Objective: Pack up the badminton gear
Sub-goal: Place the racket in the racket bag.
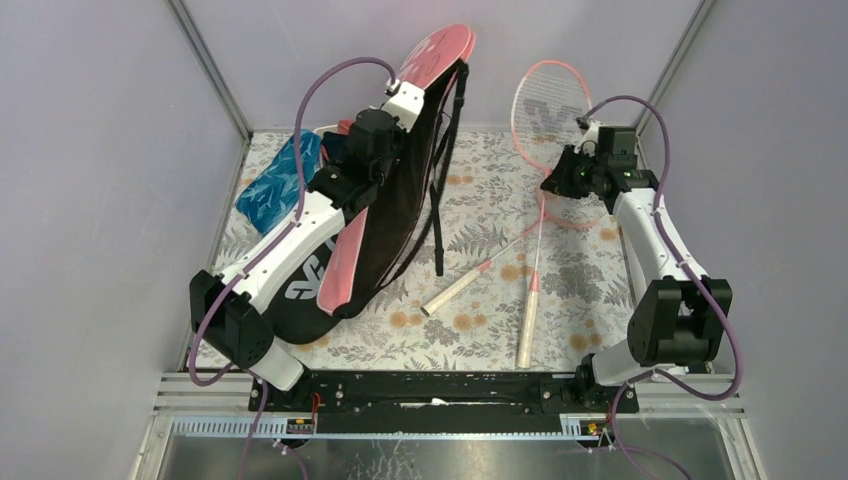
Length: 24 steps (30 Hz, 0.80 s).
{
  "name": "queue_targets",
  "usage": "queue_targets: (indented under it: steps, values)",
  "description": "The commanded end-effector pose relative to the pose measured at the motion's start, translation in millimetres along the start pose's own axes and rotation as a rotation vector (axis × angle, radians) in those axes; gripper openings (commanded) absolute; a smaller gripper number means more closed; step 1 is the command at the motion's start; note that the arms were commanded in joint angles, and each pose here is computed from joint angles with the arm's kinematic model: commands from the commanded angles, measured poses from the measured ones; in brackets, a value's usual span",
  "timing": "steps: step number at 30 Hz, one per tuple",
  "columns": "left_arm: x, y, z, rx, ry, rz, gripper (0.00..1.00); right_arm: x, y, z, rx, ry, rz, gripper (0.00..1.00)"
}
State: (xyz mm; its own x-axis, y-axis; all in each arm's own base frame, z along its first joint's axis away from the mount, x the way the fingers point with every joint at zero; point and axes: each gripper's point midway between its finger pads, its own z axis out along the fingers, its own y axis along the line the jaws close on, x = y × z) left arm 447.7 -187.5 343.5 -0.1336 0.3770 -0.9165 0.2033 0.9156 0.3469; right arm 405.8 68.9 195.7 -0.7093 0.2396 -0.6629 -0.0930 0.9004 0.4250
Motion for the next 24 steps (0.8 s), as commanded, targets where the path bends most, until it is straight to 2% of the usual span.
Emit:
queue_targets:
  steps: [1,6,11,18,24]
  values:
    - [24,21,13,-0.110,0.030,0.002,0.00,6,51,-20,-0.122,-0.009,-0.156,0.00]
    - [52,16,17,-0.105,0.078,-0.056,0.00,39,83,-20,-0.216,0.060,-0.286,0.00]
    - [71,-1,21,-0.058,0.109,-0.135,0.00,85,109,-8,-0.283,0.188,-0.405,0.00]
    - [80,-19,31,-0.016,0.139,-0.213,0.00,142,129,12,-0.303,0.315,-0.508,0.00]
    - [77,-26,38,-0.008,0.137,-0.316,0.00,173,128,27,-0.275,0.381,-0.542,0.00]
